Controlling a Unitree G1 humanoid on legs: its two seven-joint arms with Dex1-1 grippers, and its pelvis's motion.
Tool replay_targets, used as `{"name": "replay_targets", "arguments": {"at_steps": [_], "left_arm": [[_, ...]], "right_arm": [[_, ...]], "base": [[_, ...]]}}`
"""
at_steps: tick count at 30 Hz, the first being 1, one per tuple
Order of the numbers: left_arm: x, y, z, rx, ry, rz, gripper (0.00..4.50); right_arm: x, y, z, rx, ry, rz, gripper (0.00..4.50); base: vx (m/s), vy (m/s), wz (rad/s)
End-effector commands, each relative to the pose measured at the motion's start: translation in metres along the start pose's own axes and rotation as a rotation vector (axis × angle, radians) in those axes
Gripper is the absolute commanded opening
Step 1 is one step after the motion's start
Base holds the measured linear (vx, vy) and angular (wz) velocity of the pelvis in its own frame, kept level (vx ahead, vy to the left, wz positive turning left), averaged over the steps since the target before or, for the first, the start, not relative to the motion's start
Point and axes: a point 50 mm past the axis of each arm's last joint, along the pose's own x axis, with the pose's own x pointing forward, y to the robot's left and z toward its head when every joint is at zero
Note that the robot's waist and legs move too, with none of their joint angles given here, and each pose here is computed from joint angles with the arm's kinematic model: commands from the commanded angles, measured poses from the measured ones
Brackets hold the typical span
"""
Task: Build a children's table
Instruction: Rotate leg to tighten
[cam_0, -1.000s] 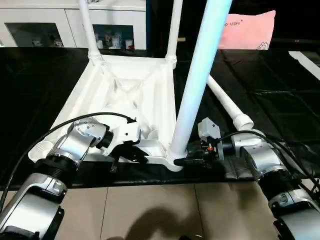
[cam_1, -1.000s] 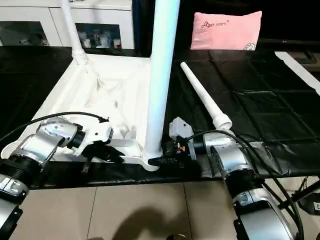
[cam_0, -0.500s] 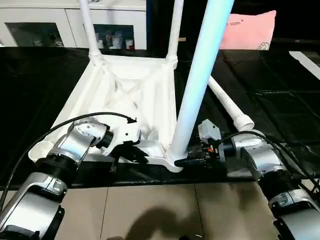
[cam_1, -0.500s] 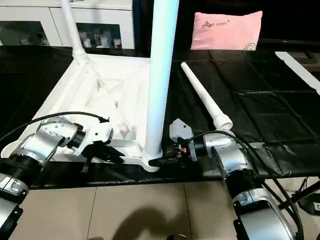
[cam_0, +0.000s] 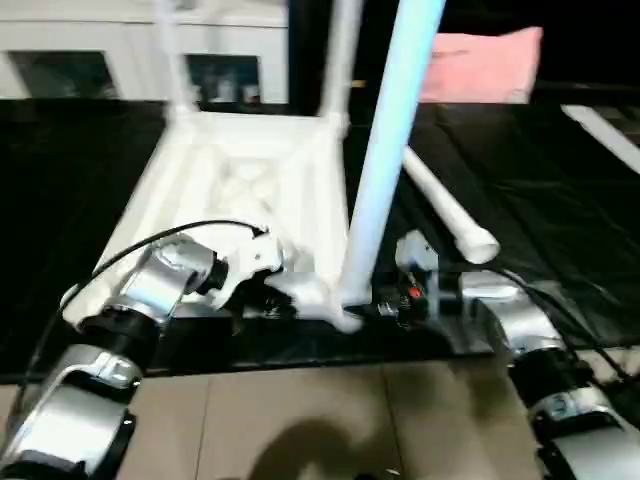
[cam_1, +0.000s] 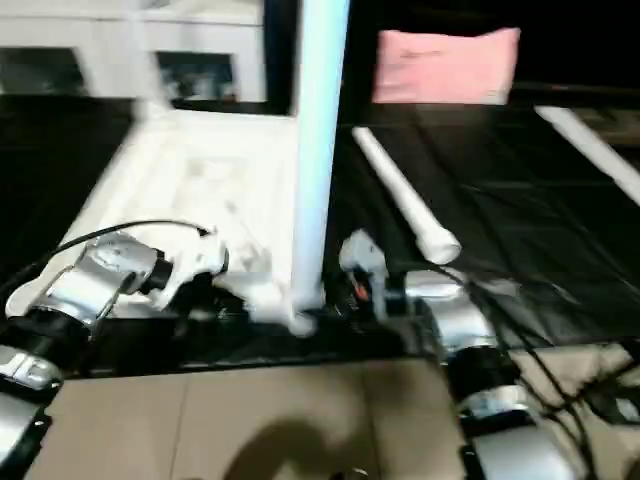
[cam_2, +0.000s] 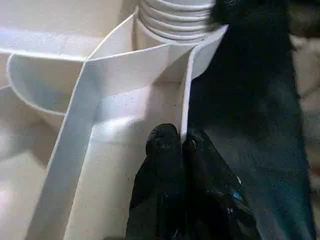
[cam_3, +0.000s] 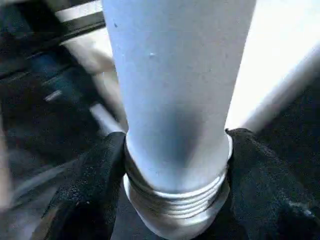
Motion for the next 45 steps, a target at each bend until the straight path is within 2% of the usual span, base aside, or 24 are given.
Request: {"name": "replay_targets", "arguments": {"at_steps": [1, 3, 6, 8, 11, 12, 19, 21, 25, 29, 33, 34, 36, 41, 45], "left_arm": [[0.019, -0.003, 0.035, -0.059, -0.144, 0.084, 0.00], [0.025, -0.003, 0.044, -0.093, -0.178, 0.138, 0.00], [0.033, -0.003, 0.059, -0.122, -0.221, 0.209, 0.00], [0.035, -0.004, 0.063, -0.111, -0.221, 0.226, 0.00], [0.036, -0.005, 0.063, -0.096, -0.196, 0.244, 0.00], [0.036, -0.005, 0.062, -0.093, -0.187, 0.250, 0.00], [0.032, -0.005, 0.050, -0.099, -0.153, 0.267, 0.00], [0.025, -0.003, 0.041, -0.061, -0.136, 0.261, 0.00], [0.014, 0.000, 0.029, 0.007, -0.101, 0.213, 0.00], [0.009, -0.001, 0.022, 0.036, -0.087, 0.172, 0.00], [0.001, 0.000, 0.008, 0.093, -0.027, 0.102, 0.00], [0.001, 0.000, 0.008, 0.094, -0.025, 0.101, 0.00], [-0.005, 0.000, 0.005, 0.131, -0.021, 0.052, 0.00], [-0.013, -0.005, 0.002, 0.191, -0.026, -0.074, 0.00], [-0.019, -0.008, -0.002, 0.245, 0.024, -0.158, 0.00]], "right_arm": [[0.052, 0.031, 0.015, 0.079, -0.044, 0.050, 2.72], [0.067, 0.035, 0.020, 0.123, -0.042, -0.013, 2.72], [0.087, 0.039, 0.025, 0.139, -0.005, -0.143, 2.72], [0.093, 0.042, 0.028, 0.152, 0.005, -0.161, 2.72], [0.096, 0.043, 0.032, 0.140, -0.002, -0.165, 2.72], [0.095, 0.043, 0.033, 0.132, -0.004, -0.167, 3.28], [0.087, 0.033, 0.025, 0.119, -0.003, -0.225, 3.86], [0.071, 0.021, 0.024, 0.099, -0.059, -0.243, 4.03], [0.046, 0.011, 0.024, 0.067, -0.120, -0.194, 4.47], [0.031, 0.009, 0.023, 0.015, -0.130, -0.133, 4.47], [0.002, -0.001, 0.019, -0.059, -0.101, -0.066, 4.47], [0.001, -0.001, 0.019, -0.062, -0.099, -0.065, 4.47], [-0.013, -0.005, 0.018, -0.105, -0.069, -0.026, 4.47], [-0.026, -0.011, 0.020, -0.179, -0.046, -0.001, 4.47], [-0.030, -0.005, 0.026, -0.212, -0.055, 0.113, 4.47]], "base": [[0.000, 0.000, 0.00], [0.000, 0.000, 0.00], [0.000, 0.000, 0.00], [0.000, 0.000, 0.00], [0.017, 0.001, 0.01], [0.051, 0.004, 0.03], [0.008, 0.000, 0.00], [0.000, 0.000, 0.00], [0.000, 0.000, 0.00], [0.000, 0.000, 0.00], [0.000, 0.000, 0.00], [0.000, 0.000, 0.00], [0.000, 0.000, 0.00], [0.000, 0.000, 0.00], [0.000, 0.000, 0.00]]}}
